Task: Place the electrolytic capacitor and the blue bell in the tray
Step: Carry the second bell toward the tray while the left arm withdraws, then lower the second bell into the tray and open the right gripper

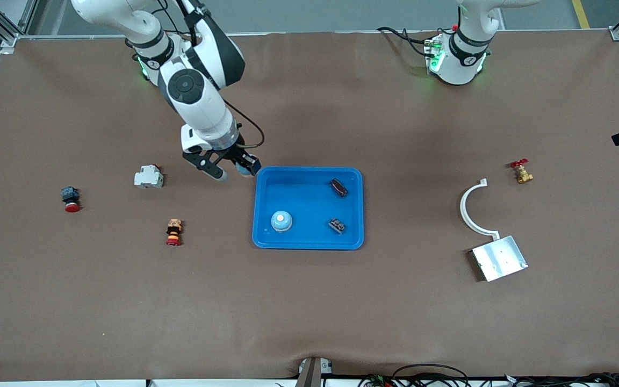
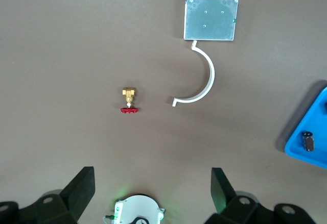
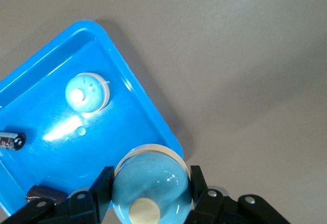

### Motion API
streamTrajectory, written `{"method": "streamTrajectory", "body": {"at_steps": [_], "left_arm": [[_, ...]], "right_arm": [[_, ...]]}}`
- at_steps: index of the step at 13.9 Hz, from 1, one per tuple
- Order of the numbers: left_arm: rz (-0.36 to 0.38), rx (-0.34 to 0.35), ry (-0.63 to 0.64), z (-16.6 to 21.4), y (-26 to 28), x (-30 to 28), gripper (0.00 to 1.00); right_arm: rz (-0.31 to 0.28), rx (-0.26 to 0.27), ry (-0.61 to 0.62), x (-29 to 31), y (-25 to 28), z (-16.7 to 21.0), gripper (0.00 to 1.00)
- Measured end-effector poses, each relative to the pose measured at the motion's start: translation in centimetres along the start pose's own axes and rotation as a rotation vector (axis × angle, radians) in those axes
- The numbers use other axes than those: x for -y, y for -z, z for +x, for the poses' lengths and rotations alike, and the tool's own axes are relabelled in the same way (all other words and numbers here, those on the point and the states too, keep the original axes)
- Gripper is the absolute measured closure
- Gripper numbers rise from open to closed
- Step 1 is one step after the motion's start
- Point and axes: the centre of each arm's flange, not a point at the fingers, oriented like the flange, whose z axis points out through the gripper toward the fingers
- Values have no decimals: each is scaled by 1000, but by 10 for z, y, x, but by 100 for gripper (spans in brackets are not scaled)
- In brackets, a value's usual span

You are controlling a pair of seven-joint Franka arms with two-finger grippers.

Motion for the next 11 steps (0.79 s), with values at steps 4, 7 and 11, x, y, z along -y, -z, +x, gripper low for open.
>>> {"method": "streamTrajectory", "body": {"at_steps": [4,7,11], "left_arm": [[-1,2,-55,0,-1,9,0],[3,2,-79,-1,-1,-4,0],[-3,-80,-157,-3,10,-46,0]], "right_arm": [[-17,-6,-31,20,-26,-22,35],[-44,-45,-61,37,-50,-30,35],[-19,-65,-84,53,-74,-29,35]]}}
